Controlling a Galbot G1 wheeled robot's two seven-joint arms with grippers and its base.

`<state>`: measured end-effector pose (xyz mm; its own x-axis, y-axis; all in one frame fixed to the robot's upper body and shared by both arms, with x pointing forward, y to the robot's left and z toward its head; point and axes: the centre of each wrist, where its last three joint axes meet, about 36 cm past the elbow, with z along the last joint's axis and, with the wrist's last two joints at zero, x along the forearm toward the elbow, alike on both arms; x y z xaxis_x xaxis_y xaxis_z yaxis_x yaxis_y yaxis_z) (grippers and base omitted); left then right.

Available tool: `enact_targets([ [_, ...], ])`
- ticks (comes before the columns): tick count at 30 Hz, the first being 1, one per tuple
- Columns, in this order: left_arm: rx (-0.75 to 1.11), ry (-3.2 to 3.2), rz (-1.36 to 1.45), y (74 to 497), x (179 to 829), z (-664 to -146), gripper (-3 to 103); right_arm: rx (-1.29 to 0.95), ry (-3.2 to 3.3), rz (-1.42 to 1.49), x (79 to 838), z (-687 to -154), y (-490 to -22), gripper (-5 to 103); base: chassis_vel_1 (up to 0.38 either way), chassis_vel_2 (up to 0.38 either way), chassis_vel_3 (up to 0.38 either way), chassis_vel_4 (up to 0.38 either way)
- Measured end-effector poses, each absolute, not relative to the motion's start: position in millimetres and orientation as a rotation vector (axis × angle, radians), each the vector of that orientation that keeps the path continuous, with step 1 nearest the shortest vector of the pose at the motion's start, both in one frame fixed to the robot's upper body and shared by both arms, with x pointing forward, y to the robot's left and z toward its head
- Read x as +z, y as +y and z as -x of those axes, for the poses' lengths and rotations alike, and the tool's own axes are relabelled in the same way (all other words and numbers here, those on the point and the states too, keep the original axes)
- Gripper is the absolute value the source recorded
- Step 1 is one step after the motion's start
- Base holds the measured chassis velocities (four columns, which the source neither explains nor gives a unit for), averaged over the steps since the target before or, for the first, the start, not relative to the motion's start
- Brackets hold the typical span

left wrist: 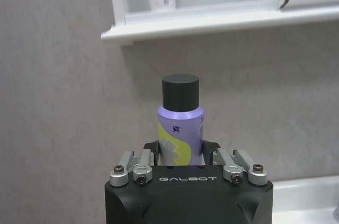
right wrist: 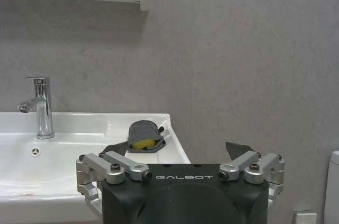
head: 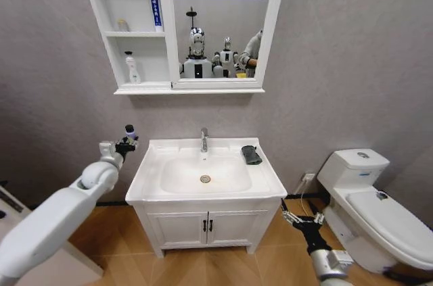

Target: Move facial cleanser and shampoo from washbasin to cabinet, then wipe washbasin with towel.

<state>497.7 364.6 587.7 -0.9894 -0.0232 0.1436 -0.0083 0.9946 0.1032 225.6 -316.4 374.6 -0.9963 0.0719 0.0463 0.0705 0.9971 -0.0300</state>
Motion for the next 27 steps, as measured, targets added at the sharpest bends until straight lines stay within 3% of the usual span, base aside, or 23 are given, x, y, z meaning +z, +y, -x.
enact_targets([
  [5, -0.167, -3.005, 0.029, 364, 635, -495, 42, 0.039, -3.103, 0.102, 378, -226, -313, 100, 0.0, 0.0, 0.0, 0.0],
  [12, -0.073, -3.028, 0.064, 348, 724, -542, 42, 0.034, -3.117, 0.093, 379, -230, -309, 100, 0.0, 0.0, 0.0, 0.0],
  [27, -0.14, -3.014, 0.151, 311, 800, -612, 42, 0.022, -3.125, 0.108, 373, -231, -312, 100, 0.0, 0.0, 0.0, 0.0],
])
